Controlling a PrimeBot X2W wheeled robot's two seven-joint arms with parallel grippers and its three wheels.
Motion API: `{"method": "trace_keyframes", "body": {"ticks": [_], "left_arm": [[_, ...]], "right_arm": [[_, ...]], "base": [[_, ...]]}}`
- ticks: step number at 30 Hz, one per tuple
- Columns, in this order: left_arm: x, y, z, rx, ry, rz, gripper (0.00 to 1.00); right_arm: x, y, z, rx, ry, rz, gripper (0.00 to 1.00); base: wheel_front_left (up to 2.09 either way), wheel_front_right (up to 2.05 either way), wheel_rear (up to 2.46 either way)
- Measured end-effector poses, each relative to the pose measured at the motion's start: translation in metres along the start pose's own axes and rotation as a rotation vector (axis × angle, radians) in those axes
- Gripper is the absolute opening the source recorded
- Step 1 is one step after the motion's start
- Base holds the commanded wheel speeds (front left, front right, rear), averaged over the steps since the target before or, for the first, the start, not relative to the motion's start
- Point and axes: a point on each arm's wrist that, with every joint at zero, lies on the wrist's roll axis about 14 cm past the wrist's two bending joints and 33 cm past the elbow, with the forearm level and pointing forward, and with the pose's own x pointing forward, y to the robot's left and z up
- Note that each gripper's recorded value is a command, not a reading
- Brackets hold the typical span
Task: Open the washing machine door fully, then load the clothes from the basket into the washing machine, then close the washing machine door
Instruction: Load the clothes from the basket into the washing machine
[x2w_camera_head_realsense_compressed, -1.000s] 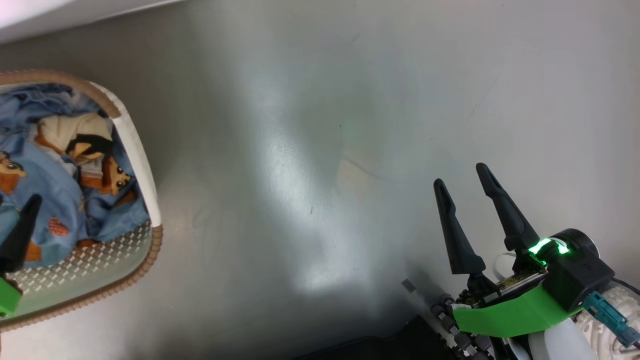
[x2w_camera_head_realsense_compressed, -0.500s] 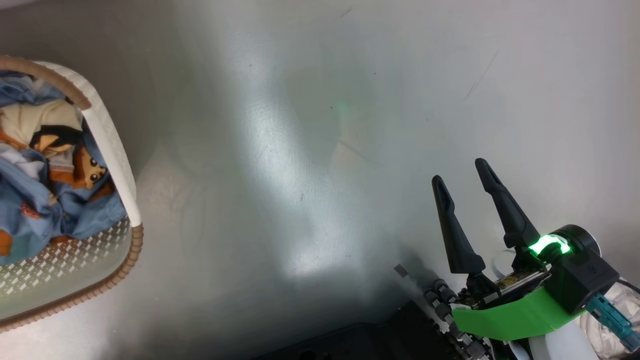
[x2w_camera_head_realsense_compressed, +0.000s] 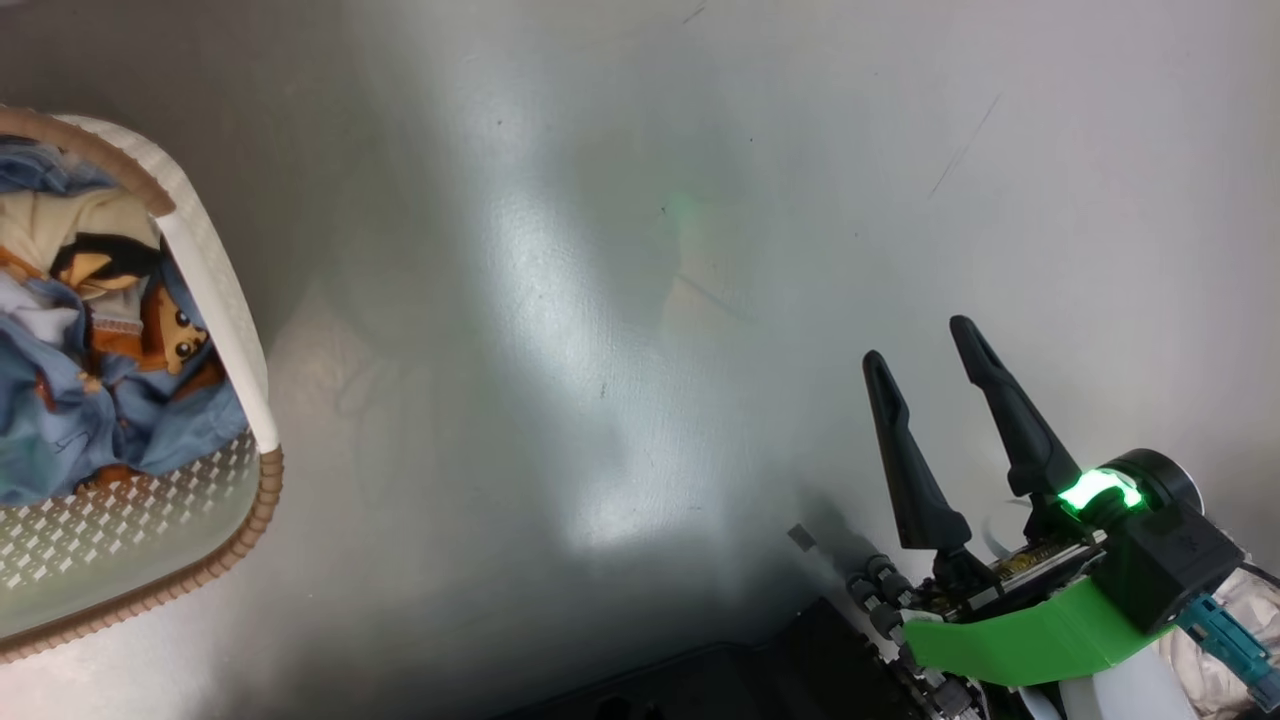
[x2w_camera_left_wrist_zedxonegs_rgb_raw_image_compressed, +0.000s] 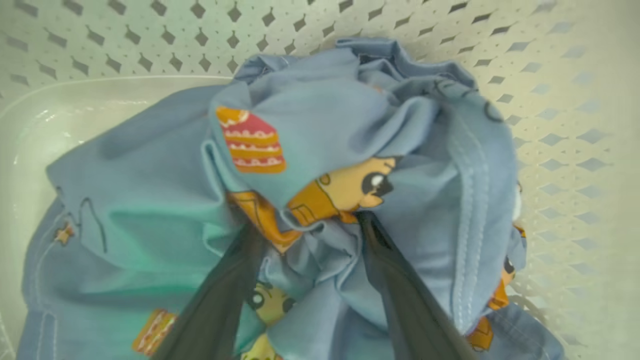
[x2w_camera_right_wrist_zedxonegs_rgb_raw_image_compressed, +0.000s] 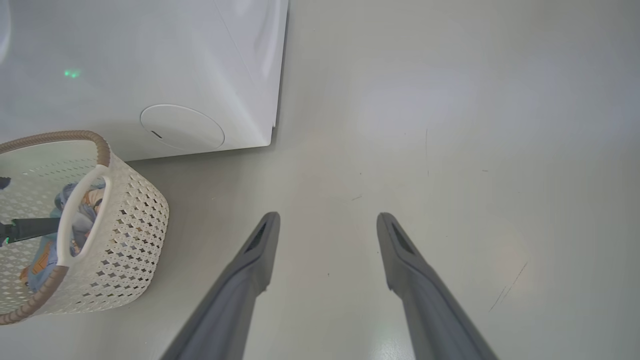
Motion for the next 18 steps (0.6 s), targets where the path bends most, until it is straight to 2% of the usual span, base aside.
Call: {"method": "trace_keyframes", "body": {"ticks": [1,2,10,15,18], "left_arm": [[0.000,-0.002,0.001,-0.002,0.000,-0.004,0.40],[0.001,-0.004,0.001,-0.006,-0.002,-0.008,0.00],[-0.005,-0.024,0.009,-0.011,-0.024,-0.055,0.00],[-0.015,-0.046,0.026,-0.005,-0.085,-0.097,0.00],[-0.028,-0.060,0.050,-0.007,-0.175,-0.118,0.00]], "right_arm": [[0.000,0.000,0.001,-0.001,-0.004,-0.001,1.00],[0.000,-0.001,0.002,-0.002,-0.007,-0.002,1.00],[0.000,-0.002,0.014,-0.006,-0.039,-0.005,1.00],[-0.001,-0.003,0.030,-0.013,-0.083,-0.007,1.00],[-0.001,0.002,0.043,-0.015,-0.121,0.009,1.00]], "base": [[0.00,0.00,0.00],[0.00,0.00,0.00],[0.00,0.00,0.00],[0.00,0.00,0.00],[0.00,0.00,0.00]]}}
